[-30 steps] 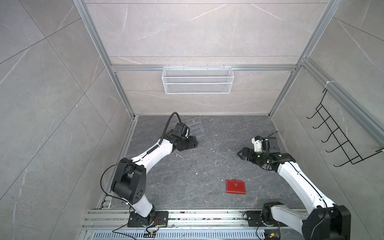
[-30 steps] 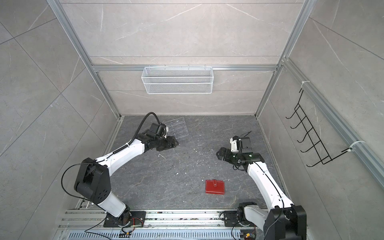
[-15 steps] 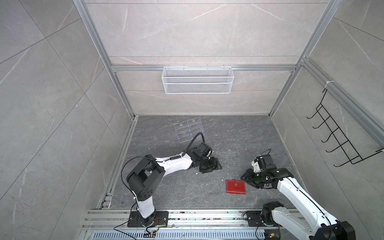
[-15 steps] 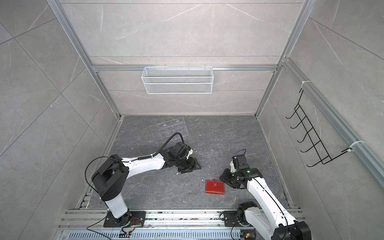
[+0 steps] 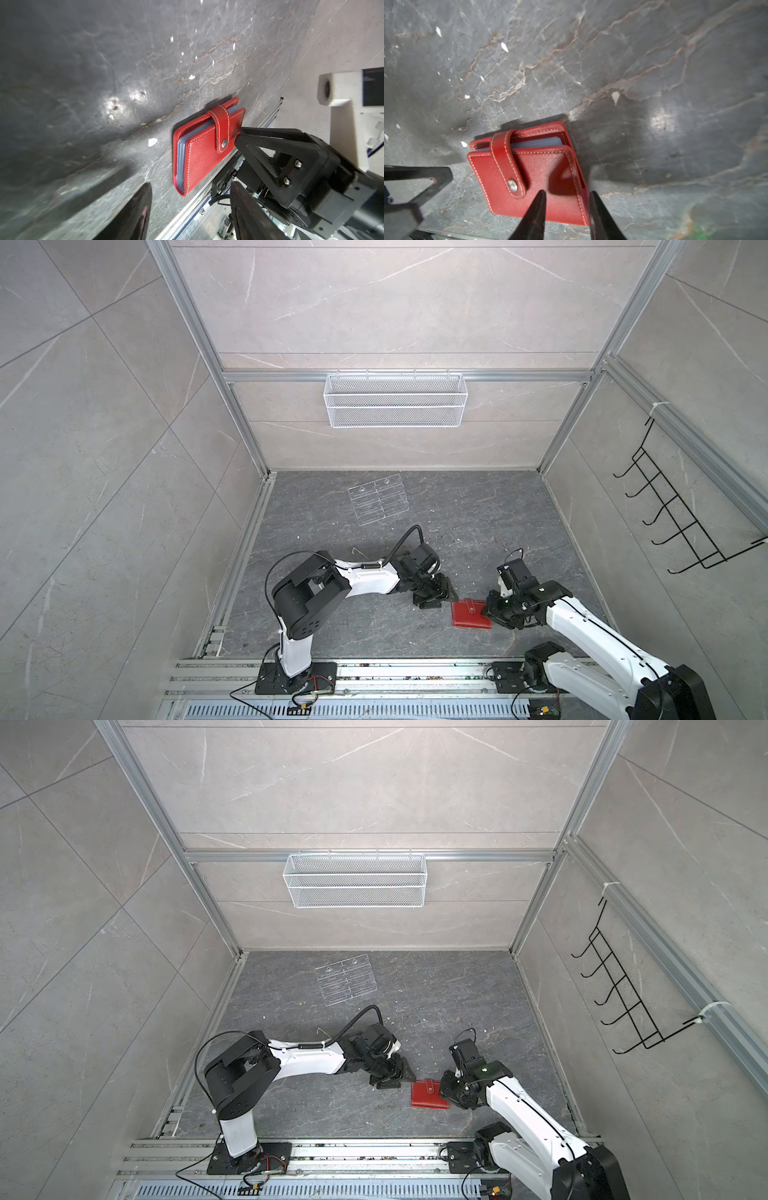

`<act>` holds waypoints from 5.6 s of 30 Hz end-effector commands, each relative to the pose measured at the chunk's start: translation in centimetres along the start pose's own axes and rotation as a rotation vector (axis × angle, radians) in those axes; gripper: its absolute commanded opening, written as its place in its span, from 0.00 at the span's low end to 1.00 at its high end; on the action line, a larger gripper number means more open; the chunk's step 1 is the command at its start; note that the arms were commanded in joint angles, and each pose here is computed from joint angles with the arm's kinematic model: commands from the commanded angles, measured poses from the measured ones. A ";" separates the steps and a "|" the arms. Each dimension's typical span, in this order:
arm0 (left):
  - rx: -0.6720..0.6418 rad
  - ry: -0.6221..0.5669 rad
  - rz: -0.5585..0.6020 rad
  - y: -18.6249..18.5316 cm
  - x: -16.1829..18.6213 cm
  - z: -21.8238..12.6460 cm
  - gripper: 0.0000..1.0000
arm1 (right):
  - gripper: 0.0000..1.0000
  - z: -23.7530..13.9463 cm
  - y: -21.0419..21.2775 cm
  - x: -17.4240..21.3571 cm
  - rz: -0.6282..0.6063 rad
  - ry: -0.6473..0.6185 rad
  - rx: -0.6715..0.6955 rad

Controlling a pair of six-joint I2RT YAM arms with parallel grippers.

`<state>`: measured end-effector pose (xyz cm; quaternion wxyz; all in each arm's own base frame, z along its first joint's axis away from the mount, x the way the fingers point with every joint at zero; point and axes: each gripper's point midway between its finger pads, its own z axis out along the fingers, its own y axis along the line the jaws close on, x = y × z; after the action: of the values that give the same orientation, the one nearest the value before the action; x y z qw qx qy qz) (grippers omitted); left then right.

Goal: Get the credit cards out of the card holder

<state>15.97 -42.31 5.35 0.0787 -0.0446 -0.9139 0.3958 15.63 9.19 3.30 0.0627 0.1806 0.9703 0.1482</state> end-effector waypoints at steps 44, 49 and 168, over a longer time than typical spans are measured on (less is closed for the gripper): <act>-0.188 0.009 0.447 -1.5 0.9 -8.3 0.00 | 0.82 -4.3 12.7 -0.1 -0.532 -0.199 -0.247; -0.186 0.039 0.459 -1.0 0.7 -9.7 0.00 | 0.77 -3.7 13.8 0.3 -0.567 -0.187 -0.309; -0.546 0.237 0.503 9.2 -2.7 -10.6 0.00 | 0.00 -2.0 7.2 -5.3 -0.514 -0.335 0.304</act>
<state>21.72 -32.22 5.90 0.0214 -0.3218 -0.9255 0.1986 22.87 15.57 7.73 0.2246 -0.0599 0.9726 -0.0077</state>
